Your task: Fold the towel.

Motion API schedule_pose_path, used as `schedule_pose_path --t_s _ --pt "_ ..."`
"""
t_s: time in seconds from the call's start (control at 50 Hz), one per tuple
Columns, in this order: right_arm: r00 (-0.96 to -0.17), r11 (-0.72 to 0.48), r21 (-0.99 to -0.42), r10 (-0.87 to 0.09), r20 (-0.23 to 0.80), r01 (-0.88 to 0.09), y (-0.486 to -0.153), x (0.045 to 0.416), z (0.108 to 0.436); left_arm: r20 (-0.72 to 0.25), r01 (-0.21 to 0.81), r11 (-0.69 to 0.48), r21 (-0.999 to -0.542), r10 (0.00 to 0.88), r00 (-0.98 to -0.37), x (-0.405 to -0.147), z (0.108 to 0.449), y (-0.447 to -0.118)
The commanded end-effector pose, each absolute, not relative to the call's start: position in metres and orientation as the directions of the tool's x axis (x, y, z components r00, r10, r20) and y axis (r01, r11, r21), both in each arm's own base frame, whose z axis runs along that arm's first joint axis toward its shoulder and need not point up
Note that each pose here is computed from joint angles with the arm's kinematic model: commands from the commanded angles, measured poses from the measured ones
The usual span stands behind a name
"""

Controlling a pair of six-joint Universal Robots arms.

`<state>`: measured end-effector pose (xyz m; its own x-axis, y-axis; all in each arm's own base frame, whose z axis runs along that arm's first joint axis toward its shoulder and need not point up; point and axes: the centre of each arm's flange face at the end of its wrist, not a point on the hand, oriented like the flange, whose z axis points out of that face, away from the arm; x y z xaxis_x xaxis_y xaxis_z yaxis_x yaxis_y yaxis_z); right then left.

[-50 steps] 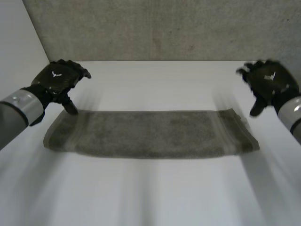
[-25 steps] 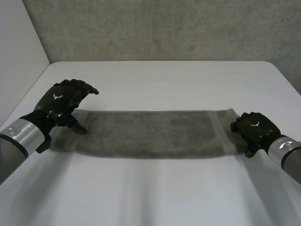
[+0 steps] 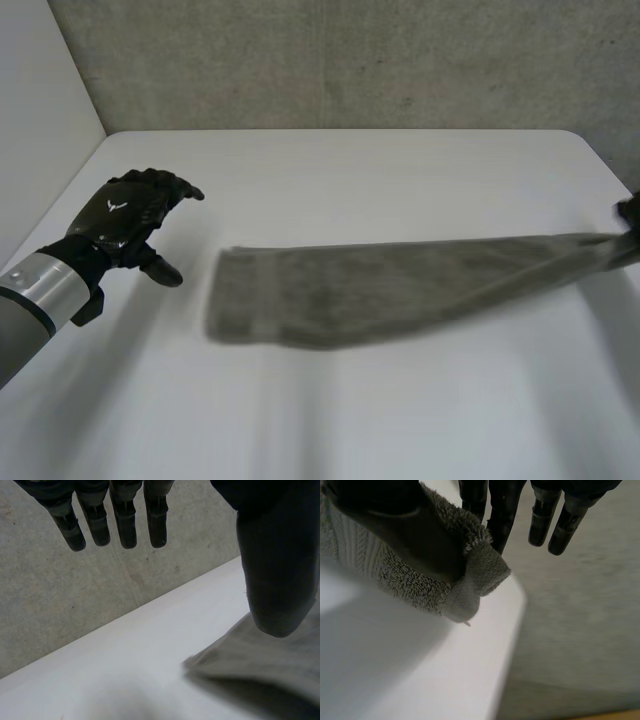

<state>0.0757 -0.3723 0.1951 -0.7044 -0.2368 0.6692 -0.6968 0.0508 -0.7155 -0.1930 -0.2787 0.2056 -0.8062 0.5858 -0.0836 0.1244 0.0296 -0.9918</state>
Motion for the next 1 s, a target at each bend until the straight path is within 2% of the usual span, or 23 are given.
schedule_pose_path --t_s 0.02,0.04,0.08,0.1,0.14,0.2,0.24,0.26,0.3,0.32,0.36,0.4,0.48,0.58,0.62,0.64,0.68,0.76,0.8,0.84,0.9,0.94,1.0 --pt "-0.651 -0.132 -0.673 -0.175 0.739 -0.728 -0.367 0.107 0.257 -0.086 0.124 0.026 -0.992 0.588 -0.805 -0.194 0.207 -0.278" --pt "-0.651 -0.133 -0.673 -0.176 0.739 -0.728 -0.367 0.108 0.257 -0.086 0.124 0.026 -0.992 0.588 -0.805 -0.194 0.207 -0.278" --pt "-0.623 -0.254 -0.678 -0.267 0.735 -0.69 -0.344 0.166 0.261 -0.085 0.124 0.027 -0.992 0.588 -0.805 -0.194 0.206 -0.278" --pt "-0.623 -0.255 -0.678 -0.267 0.735 -0.69 -0.344 0.166 0.261 -0.086 0.124 0.026 -0.992 0.589 -0.804 -0.194 0.207 -0.277" --pt "-0.563 -0.374 -0.678 -0.379 0.735 -0.633 -0.306 0.232 0.258 -0.086 0.124 0.026 -0.992 0.589 -0.804 -0.194 0.207 -0.277" --pt "-0.528 -0.421 -0.674 -0.42 0.738 -0.606 -0.285 0.263 0.254 -0.086 0.124 0.026 -0.992 0.589 -0.804 -0.194 0.207 -0.277" --pt "-0.474 -0.501 -0.669 -0.472 0.743 -0.55 -0.249 0.316 0.241 -0.087 0.124 0.024 -0.992 0.586 -0.806 -0.194 0.207 -0.278" --pt "-0.474 -0.501 -0.669 -0.473 0.743 -0.549 -0.249 0.316 0.241 -0.087 0.124 0.024 -0.992 0.589 -0.804 -0.194 0.207 -0.277" --pt "-0.428 -0.566 -0.663 -0.507 0.748 -0.489 -0.217 0.357 0.224 -0.086 0.124 0.025 -0.992 0.589 -0.804 -0.194 0.207 -0.277" --pt "-0.428 -0.566 -0.663 -0.507 0.748 -0.489 -0.217 0.357 0.224 -0.086 0.124 0.025 -0.992 0.59 -0.803 -0.195 0.207 -0.277" --pt "-0.374 -0.592 -0.664 -0.55 0.747 -0.457 -0.195 0.387 0.199 -0.086 0.124 0.025 -0.992 0.591 -0.802 -0.195 0.206 -0.277" --pt "-0.343 -0.592 -0.667 -0.575 0.743 -0.452 -0.185 0.396 0.186 -0.085 0.125 0.026 -0.992 0.594 -0.8 -0.196 0.206 -0.276" --pt "-0.321 -0.586 -0.668 -0.592 0.739 -0.458 -0.176 0.401 0.174 -0.082 0.125 0.03 -0.992 0.602 -0.795 -0.198 0.205 -0.274" --pt "-0.383 -0.564 -0.682 -0.566 0.73 -0.465 -0.182 0.391 0.193 -0.088 0.126 0.019 -0.992 0.615 -0.783 -0.204 0.206 -0.273" --pt "-0.489 -0.508 -0.711 -0.517 0.703 -0.486 -0.203 0.365 0.216 -0.09 0.126 0.014 -0.992 0.625 -0.776 -0.207 0.207 -0.272" --pt "-0.489 -0.507 -0.712 -0.517 0.703 -0.486 -0.203 0.365 0.216 -0.094 0.126 0.005 -0.992 0.636 -0.766 -0.211 0.209 -0.27" --pt "-0.588 -0.433 -0.757 -0.477 0.653 -0.489 -0.224 0.334 0.233 -0.101 0.124 -0.01 -0.992 0.651 -0.752 -0.218 0.212 -0.268" --pt "-0.652 -0.355 -0.798 -0.46 0.602 -0.487 -0.234 0.305 0.239 -0.106 0.122 -0.025 -0.992 0.685 -0.721 -0.232 0.214 -0.262" --pt "-0.674 -0.301 -0.816 -0.46 0.578 -0.494 -0.237 0.291 0.235 -0.1 0.124 -0.021 -0.992 0.723 -0.684 -0.247 0.21 -0.255" --pt "-0.704 -0.174 -0.835 -0.465 0.537 -0.522 -0.242 0.264 0.219 -0.101 0.123 -0.025 -0.992 0.742 -0.663 -0.255 0.21 -0.25" --pt "-0.708 -0.11 -0.839 -0.485 0.513 -0.533 -0.24 0.254 0.208 -0.096 0.125 -0.022 -0.992 0.773 -0.627 -0.269 0.206 -0.241" --pt "-0.705 -0.001 -0.836 -0.535 0.465 -0.549 -0.234 0.239 0.186 -0.095 0.13 -0.017 -0.991 0.776 -0.623 -0.274 0.203 -0.238" --pt "-0.703 0.075 -0.828 -0.573 0.42 -0.556 -0.229 0.226 0.17 -0.089 0.14 -0.001 -0.99 0.775 -0.625 -0.28 0.196 -0.235"
